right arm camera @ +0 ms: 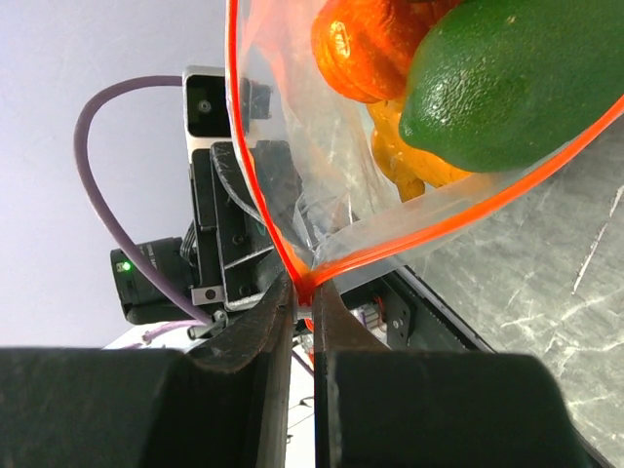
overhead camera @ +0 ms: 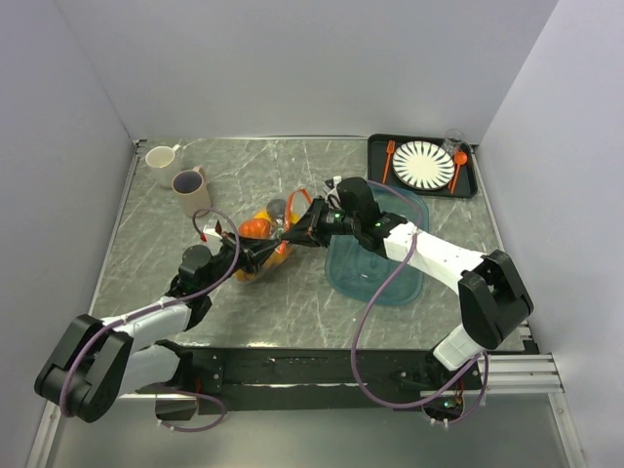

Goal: Place the food in the zip-top bag and seal the zipper
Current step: Zip the zipper food storage bag at the center of the board.

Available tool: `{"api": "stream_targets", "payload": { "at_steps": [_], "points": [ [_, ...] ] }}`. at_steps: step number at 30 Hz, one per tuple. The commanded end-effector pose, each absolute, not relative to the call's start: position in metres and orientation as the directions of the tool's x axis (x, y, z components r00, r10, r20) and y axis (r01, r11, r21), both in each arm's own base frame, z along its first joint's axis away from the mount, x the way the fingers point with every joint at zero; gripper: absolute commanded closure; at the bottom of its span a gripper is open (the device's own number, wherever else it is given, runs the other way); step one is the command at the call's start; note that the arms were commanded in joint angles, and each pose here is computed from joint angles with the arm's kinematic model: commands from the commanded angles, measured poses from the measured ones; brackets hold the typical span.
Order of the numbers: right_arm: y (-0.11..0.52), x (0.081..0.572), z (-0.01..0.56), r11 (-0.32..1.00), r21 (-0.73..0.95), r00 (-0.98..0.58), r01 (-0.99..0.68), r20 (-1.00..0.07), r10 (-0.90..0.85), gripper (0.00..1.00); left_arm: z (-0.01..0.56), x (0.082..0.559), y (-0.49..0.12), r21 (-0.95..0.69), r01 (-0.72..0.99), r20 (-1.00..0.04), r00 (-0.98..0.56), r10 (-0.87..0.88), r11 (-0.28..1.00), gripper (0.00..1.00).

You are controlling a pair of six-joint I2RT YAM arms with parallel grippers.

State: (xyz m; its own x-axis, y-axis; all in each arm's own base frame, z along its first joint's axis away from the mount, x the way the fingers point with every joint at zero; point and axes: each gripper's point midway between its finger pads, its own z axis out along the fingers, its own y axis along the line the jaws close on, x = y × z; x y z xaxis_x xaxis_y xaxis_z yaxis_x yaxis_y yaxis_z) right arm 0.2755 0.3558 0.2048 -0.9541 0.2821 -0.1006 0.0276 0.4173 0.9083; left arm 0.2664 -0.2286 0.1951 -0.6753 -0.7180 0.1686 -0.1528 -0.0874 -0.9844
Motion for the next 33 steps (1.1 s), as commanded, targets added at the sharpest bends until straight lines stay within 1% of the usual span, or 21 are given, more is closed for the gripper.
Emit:
{"api": "stream_targets", "payload": {
  "at_steps": [1,13,33],
  "points": [
    [0.338,0.329,0.248,0.37,0.927,-0.876,-0.053,-0.221,0.428,0.98,0.171,0.251,-0.229,-0.979,-0.197,0.179,-0.708,-0.683,-0.053,0.99],
    [0.325,0.348,0.239,0.384,0.923,-0.871,-0.024,-0.208,0.444,0.97,0.184,0.251,-0.214,-0.992,-0.127,0.07,-0.684,-0.726,0.024,0.99],
    [0.307,0.377,0.234,0.369,0.929,-0.866,-0.007,-0.19,0.463,0.95,0.184,0.25,-0.193,-0.991,-0.124,0.044,-0.643,-0.765,0.047,0.99]
  ]
}}
